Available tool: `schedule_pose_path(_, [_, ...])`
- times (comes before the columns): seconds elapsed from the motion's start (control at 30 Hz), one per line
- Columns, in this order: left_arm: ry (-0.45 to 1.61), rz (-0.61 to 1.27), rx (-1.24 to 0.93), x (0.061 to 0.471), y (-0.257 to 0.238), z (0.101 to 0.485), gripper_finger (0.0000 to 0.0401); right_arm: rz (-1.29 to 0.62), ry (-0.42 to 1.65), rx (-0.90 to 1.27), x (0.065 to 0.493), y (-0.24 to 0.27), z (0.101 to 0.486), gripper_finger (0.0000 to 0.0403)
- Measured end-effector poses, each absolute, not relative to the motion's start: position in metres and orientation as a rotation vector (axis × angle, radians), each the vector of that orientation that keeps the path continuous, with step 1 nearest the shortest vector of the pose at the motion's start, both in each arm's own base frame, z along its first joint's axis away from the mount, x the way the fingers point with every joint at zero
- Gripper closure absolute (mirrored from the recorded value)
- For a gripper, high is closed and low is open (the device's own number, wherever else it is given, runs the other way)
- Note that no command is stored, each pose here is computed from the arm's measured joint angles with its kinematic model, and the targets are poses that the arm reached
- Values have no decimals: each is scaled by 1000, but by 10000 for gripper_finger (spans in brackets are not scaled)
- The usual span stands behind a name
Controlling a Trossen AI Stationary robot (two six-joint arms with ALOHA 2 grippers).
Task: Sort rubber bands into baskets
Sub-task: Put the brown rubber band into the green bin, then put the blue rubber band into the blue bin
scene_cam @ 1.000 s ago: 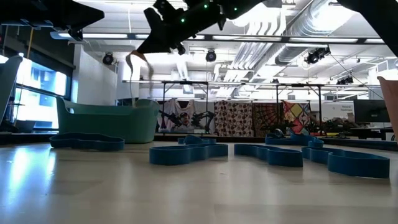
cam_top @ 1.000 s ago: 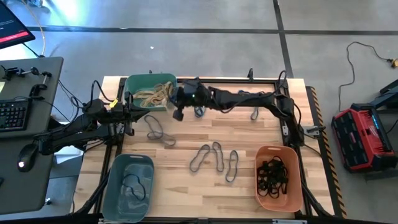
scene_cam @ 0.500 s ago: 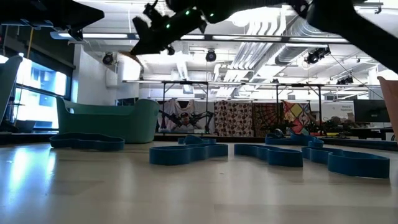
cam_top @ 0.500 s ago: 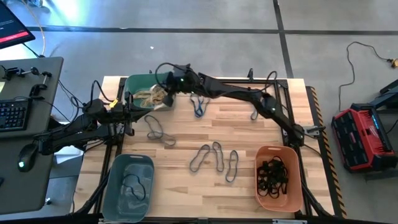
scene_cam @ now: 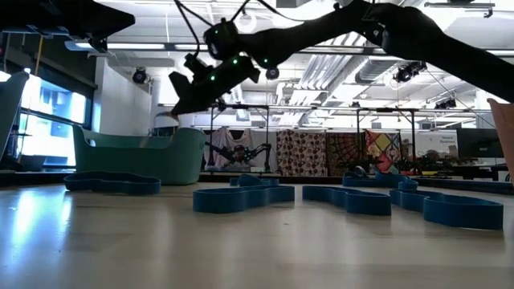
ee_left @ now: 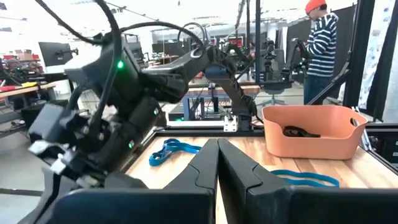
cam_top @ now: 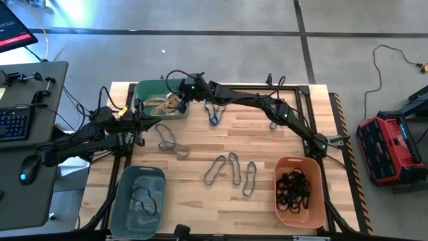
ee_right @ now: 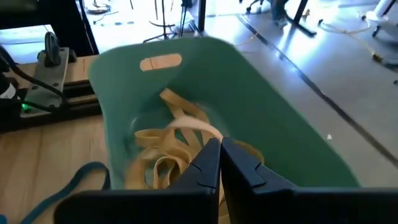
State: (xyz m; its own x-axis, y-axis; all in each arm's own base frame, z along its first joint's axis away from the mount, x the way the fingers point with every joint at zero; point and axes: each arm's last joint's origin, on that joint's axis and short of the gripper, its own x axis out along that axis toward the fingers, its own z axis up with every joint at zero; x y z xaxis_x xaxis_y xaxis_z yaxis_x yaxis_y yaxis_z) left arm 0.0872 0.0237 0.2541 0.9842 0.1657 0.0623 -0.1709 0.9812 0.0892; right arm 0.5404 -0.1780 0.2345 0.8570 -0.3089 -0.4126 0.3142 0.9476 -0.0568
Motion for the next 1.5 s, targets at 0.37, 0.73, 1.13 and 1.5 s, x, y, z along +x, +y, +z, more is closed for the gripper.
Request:
schedule_pose_path(0.37, [-54,170,94,87,24,254,401,-328,499,41,541,-179,220,322])
schedule_pose_path(0.73, [-46,169,92,87,24,253,401,-319,562,28,534,-173,242,277])
schedule_pose_path(1.13, [-41,171,90,87,24,253,401,-410,549,-116,537,-147,260,401])
schedule_pose_path(1.5, [-41,170,82,87,24,253,401,-423,520,-113,542,-119,236,403])
